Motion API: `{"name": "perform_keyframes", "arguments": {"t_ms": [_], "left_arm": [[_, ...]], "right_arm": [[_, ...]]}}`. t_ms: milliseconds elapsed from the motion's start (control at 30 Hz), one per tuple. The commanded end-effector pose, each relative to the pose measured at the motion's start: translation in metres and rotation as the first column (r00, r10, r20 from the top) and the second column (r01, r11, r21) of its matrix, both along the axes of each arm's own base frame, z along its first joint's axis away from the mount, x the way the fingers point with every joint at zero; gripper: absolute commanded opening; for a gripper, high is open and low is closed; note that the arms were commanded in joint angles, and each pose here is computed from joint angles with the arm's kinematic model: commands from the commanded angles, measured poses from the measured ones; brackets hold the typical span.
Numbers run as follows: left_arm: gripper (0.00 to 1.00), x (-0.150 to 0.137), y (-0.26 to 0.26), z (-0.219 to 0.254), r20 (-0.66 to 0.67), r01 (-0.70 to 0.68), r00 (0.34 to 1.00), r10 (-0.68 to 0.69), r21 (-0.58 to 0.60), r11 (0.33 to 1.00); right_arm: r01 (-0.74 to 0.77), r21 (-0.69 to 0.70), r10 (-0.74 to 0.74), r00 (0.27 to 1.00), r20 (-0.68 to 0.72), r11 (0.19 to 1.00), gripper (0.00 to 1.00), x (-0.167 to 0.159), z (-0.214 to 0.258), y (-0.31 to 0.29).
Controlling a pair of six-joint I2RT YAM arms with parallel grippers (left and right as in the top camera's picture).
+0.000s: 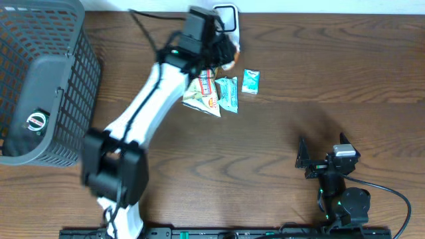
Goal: Scan the item barcode
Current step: 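Carry the orange Kleenex pack to the scanner and release it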
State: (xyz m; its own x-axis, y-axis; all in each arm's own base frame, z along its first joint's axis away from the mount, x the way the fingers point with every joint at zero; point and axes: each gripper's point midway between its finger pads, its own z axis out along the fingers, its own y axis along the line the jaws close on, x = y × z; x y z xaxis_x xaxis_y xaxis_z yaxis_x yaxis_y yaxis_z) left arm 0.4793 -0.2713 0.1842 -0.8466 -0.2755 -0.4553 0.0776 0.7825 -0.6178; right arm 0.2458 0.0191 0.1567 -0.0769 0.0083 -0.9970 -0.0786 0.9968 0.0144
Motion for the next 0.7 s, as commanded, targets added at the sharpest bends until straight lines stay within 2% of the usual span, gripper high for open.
{"name": "perform_keyframes", "arguments": {"t_ms": [0, 133, 200, 267, 367, 467, 600, 667], "left_arm": [[0.13, 0.017, -0.004, -0.022, 0.013, -0.022, 1.0, 0.022, 0.005, 1.0], [0.16, 0.03, -0.008, -0.053, 0.005, -0.029, 1.0, 0.029, 0.015, 0.999], [0.44, 0.031, -0.01, -0.068, -0.015, -0.026, 1.0, 0.026, 0.023, 0.999], [0.53, 0.025, -0.013, -0.085, -0.058, -0.011, 0.998, 0.013, 0.038, 0.999], [0.61, 0.017, -0.014, -0.096, -0.093, 0.005, 0.996, 0.001, 0.063, 0.998], [0.62, 0.015, -0.015, -0.087, -0.066, 0.046, 0.997, -0.042, 0.064, 0.997], [0.62, 0.019, -0.005, -0.043, 0.005, 0.053, 0.999, -0.053, 0.024, 0.998], [0.62, 0.022, 0.016, 0.004, 0.078, 0.016, 0.997, -0.016, -0.002, 1.0]], "right_arm": [[0.013, -0.001, -0.013, 1.0, -0.003, 1.0, 0.99, 0.0, -0.001, -0.003], [0.013, -0.001, -0.013, 1.0, -0.003, 1.0, 0.99, 0.0, -0.001, -0.003], [0.013, -0.001, -0.013, 1.0, -0.003, 1.0, 0.99, 0.0, -0.001, -0.003], [0.013, -0.001, -0.013, 1.0, -0.003, 1.0, 0.99, 0.0, -0.001, -0.003], [0.013, -0.001, -0.013, 1.0, -0.003, 1.0, 0.99, 0.0, -0.001, -0.003], [0.013, -0.001, -0.013, 1.0, -0.003, 1.0, 0.99, 0.0, -0.001, -0.003], [0.013, -0.001, -0.013, 1.0, -0.003, 1.0, 0.99, 0.0, -0.001, -0.003], [0.013, -0.001, -0.013, 1.0, -0.003, 1.0, 0.99, 0.0, -0.001, -0.003]]}}
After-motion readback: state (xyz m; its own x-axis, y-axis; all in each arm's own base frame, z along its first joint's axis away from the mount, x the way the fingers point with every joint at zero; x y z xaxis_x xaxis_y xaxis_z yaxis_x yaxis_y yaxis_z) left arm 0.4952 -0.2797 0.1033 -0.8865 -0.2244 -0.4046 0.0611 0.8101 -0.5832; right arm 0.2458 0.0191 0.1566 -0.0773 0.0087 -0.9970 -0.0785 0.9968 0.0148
